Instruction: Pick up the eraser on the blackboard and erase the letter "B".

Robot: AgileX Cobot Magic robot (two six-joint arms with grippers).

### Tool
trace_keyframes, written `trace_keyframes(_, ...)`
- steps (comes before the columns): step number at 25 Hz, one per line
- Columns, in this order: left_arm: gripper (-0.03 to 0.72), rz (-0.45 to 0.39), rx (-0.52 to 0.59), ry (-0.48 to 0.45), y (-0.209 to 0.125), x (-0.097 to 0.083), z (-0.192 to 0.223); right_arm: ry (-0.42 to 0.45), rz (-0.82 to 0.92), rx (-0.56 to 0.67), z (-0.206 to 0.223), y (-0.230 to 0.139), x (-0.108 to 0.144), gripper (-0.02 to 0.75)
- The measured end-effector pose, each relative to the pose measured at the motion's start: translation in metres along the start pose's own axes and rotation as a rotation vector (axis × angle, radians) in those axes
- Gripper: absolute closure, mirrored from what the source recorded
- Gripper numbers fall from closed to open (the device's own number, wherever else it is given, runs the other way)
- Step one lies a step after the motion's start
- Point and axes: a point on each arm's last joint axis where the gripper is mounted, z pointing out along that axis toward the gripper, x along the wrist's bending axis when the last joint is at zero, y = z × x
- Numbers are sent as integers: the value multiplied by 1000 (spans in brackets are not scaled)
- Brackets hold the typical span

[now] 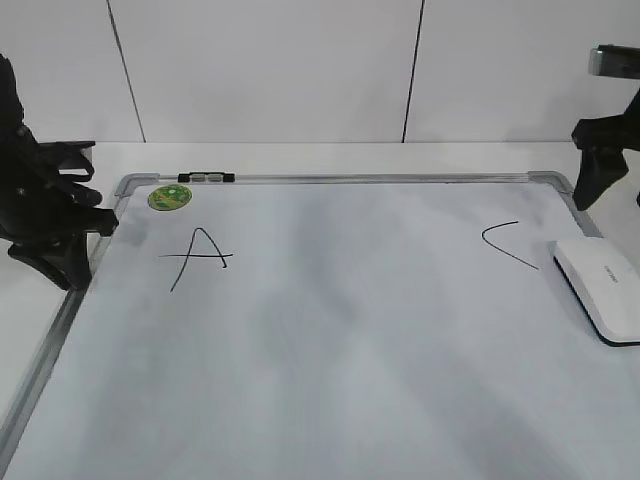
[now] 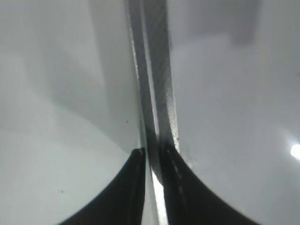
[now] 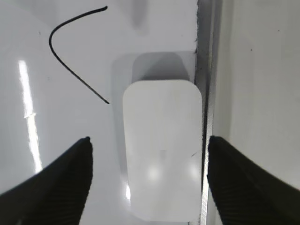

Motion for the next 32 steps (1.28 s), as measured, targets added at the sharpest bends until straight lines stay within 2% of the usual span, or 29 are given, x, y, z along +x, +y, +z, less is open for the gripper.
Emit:
trace_keyframes(1,585,9,0,6,0,1,0,0,5,-8,-3,-1,0,155)
trace_keyframes(5,404,29,2,31,0,3,0,0,25,-46,-19,-4,2,157)
trace_keyframes(8,340,39,1,44,1,4,-3,5,27,-81,-33,-8,4,164)
trace_keyframes(11,326,51,30,50,2,3,-13,8,27,-122,-50,-14,6,165)
trace_keyframes(15,326,62,12,48,3,-1,-47,17,24,-195,-78,-25,10,166)
trace_keyframes(23,327,74,-95,34,-12,-9,-101,16,14,-313,-128,-73,17,166)
trace_keyframes(27,327,76,-119,32,-36,-11,-119,16,13,-315,-133,-110,19,166)
trace_keyframes(32,327,79,-128,35,-84,-12,-135,20,15,-299,-128,-160,22,166)
